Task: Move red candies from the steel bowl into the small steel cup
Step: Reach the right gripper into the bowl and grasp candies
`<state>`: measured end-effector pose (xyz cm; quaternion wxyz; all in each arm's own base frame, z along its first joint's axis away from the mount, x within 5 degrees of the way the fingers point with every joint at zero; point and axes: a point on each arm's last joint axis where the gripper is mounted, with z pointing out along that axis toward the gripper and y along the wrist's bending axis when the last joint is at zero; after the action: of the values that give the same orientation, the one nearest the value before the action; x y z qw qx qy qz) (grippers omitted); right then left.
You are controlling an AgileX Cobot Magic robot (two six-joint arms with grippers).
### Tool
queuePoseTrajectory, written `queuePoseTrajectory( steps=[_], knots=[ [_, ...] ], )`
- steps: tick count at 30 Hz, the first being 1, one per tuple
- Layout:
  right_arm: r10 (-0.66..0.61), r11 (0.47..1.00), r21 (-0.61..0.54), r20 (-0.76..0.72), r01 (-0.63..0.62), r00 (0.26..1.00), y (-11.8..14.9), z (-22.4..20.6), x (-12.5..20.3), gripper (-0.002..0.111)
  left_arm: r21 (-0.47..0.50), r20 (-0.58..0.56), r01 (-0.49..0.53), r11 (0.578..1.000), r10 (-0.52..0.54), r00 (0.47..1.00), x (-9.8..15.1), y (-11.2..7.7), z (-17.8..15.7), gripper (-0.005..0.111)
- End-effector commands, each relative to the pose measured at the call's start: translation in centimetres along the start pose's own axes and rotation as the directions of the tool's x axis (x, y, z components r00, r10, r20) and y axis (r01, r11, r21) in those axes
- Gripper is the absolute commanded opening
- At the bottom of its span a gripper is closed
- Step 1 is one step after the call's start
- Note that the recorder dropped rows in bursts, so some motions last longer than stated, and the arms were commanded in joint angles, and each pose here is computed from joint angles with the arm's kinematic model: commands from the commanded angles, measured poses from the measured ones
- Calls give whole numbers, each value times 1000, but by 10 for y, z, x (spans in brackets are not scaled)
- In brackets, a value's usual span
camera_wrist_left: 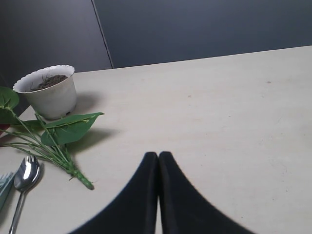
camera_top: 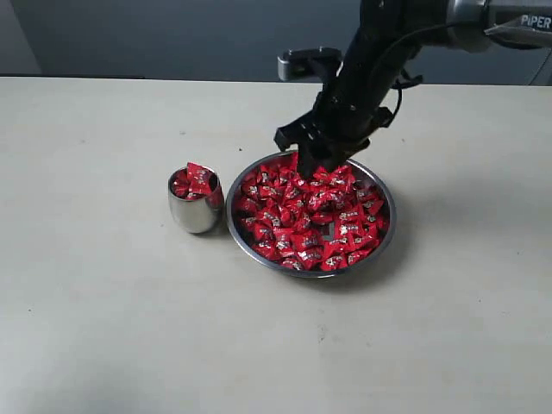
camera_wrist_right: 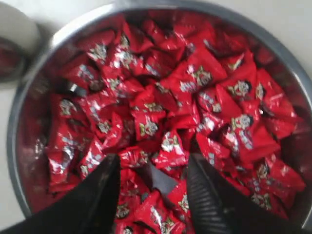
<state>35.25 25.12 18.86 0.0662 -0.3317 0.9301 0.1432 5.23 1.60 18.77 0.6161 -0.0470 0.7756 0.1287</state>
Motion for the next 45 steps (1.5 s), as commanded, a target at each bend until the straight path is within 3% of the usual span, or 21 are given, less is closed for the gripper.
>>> queuePoseTrajectory(
  steps=[1, 16, 25, 28, 31, 45],
  knots=[
    [17, 1000, 20, -5, -16, 1000, -6, 11, 19, 43, 1, 10, 2, 1000, -2, 1000, 0, 0, 0, 0],
    [-12, 998, 58, 27, 11, 1000, -17, 45, 31, 43, 1, 10, 2, 1000, -2, 1000, 0, 0, 0, 0],
    [15, 1000, 18, -9, -15, 1000, -19, 67, 34, 42, 1, 10, 2, 1000, -2, 1000, 0, 0, 0, 0],
    [17, 1000, 18, -14, -17, 1000, -20, 70, 34, 31, 1, 10, 2, 1000, -2, 1000, 0, 0, 0, 0],
    [17, 1000, 18, -9, -17, 1000, -19, 67, 34, -1, 1, 10, 2, 1000, -2, 1000, 0, 0, 0, 0],
    [-30, 1000, 6, 84, 29, 996, 3, -10, 31, 0, 1, 10, 2, 1000, -2, 1000, 0, 0, 0, 0]
  ],
)
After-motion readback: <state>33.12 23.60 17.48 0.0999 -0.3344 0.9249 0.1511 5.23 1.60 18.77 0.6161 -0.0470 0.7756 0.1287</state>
